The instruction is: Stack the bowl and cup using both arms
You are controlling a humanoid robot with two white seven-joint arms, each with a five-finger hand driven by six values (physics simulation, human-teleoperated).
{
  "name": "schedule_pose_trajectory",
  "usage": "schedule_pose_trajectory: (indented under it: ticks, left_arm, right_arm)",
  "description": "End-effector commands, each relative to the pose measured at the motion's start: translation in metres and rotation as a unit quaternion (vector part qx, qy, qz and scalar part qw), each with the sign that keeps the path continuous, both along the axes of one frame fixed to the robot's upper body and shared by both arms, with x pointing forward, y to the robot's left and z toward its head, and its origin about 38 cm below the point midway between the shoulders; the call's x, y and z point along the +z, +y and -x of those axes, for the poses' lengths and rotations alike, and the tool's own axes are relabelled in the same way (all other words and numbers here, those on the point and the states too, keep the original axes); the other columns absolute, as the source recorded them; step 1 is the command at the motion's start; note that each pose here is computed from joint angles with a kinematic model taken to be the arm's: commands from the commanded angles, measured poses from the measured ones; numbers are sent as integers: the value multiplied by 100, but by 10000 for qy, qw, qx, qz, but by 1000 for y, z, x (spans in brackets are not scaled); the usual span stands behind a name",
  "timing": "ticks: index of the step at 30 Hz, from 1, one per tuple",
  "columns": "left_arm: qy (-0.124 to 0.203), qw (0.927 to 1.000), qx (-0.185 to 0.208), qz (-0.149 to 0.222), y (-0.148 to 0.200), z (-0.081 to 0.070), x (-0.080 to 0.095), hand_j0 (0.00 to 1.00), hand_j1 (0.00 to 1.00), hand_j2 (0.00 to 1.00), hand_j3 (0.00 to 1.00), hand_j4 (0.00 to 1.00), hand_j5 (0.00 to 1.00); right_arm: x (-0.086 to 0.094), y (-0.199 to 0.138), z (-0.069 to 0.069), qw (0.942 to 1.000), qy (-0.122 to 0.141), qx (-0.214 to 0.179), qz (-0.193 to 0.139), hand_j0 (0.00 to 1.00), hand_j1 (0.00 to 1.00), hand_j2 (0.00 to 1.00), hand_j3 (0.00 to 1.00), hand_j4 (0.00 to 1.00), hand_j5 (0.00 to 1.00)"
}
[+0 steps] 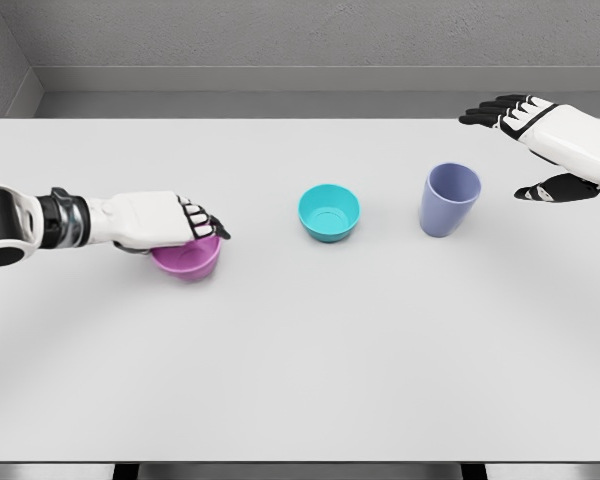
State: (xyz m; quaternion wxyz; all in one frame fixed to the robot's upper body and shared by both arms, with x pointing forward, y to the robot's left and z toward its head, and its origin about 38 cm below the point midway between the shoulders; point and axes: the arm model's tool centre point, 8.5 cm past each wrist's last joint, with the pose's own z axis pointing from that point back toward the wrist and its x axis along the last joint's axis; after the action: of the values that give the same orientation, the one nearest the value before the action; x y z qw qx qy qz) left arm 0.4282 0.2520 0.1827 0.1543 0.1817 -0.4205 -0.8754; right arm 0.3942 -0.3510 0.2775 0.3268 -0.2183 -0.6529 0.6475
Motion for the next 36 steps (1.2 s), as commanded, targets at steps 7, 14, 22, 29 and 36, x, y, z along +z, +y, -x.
schedule_pose_trajectory:
  ticks: [7,14,22,29,36]
  left_arm:
    - [-108,9987,-101,496,-30,-9,11,56,56,56,56,56,56]
    - [-127,9963,-29,846,-57,-32,15,56,56,56,56,56,56]
    - [-151,9946,39,1030,-84,-57,24,56,56,56,56,56,56]
    - [-111,9941,5,1075,-118,-72,21,56,56,56,56,56,56]
    - [-132,9942,-106,1062,-147,-76,21,57,57,57,57,57,57]
  right_arm:
    - [1,0,0,10000,4,-6,-20,100,100,100,100,100,100]
    - [1,0,0,10000,4,-6,-20,100,100,100,100,100,100]
    - [1,0,0,10000,4,-6,-20,100,100,100,100,100,100]
    - [1,0,0,10000,4,-6,-20,100,100,100,100,100,100]
    - [0,-1,0,10000,6,-13,-20,100,100,100,100,100,100]
